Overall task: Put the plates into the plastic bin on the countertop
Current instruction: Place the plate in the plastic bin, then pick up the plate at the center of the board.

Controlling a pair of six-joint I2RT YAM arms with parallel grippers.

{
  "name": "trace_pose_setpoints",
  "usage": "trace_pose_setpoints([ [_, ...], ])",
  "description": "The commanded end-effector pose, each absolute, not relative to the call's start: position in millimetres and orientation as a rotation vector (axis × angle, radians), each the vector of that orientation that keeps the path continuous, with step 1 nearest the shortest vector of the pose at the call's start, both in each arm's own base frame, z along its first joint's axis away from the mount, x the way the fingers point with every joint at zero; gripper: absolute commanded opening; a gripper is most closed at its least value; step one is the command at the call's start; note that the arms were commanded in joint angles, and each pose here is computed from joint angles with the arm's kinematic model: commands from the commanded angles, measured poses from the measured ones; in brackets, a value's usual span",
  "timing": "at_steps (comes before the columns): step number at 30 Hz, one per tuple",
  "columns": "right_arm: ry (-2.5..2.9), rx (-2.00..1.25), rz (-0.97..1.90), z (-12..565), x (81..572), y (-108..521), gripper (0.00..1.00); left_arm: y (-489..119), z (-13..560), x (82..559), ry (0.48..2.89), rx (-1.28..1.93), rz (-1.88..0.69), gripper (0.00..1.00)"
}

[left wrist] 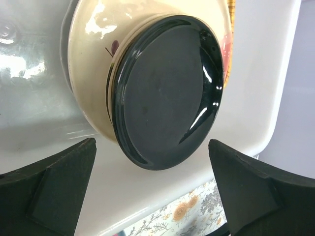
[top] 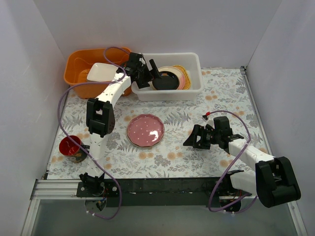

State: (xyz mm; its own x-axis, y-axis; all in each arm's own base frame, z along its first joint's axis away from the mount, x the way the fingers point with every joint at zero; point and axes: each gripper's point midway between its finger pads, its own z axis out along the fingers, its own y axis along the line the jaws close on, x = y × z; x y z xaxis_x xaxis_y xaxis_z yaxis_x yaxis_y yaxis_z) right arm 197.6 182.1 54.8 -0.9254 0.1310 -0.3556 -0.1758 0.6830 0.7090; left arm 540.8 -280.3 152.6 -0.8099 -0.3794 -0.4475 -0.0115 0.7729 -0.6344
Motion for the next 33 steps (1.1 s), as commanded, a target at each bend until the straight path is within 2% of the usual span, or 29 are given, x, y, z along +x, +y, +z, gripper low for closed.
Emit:
trace_pose_setpoints([
  [1, 2.472, -0.072, 1.114, 68, 204, 185, 0.88, -278, 243, 531, 2.225, -0.218, -0.905, 0.98],
  [10, 2.456, -0.068, 1.113, 74, 199, 183, 0.88, -269, 290, 505, 2.166, -0.194, -0.929, 0.98],
  [19, 2.442, -0.078, 1.095, 85, 197, 180, 0.88, -247, 307, 442, 2.168, -0.191, -0.919, 0.98],
  [21, 2.44, -0.077, 1.097, 85, 195, 180, 0.88, -240, 290, 429, 2.203, -0.213, -0.892, 0.98],
  [26, 2.435, -0.08, 1.108, 88, 193, 181, 0.88, -216, 290, 384, 2.17, -0.264, -0.875, 0.98],
  [31, 2.442, -0.086, 1.097, 86, 189, 179, 0.88, -201, 250, 348, 2.246, -0.324, -0.85, 0.98],
  [33, 2.445, -0.082, 1.096, 85, 188, 178, 0.88, -197, 249, 336, 2.242, -0.344, -0.861, 0.98],
])
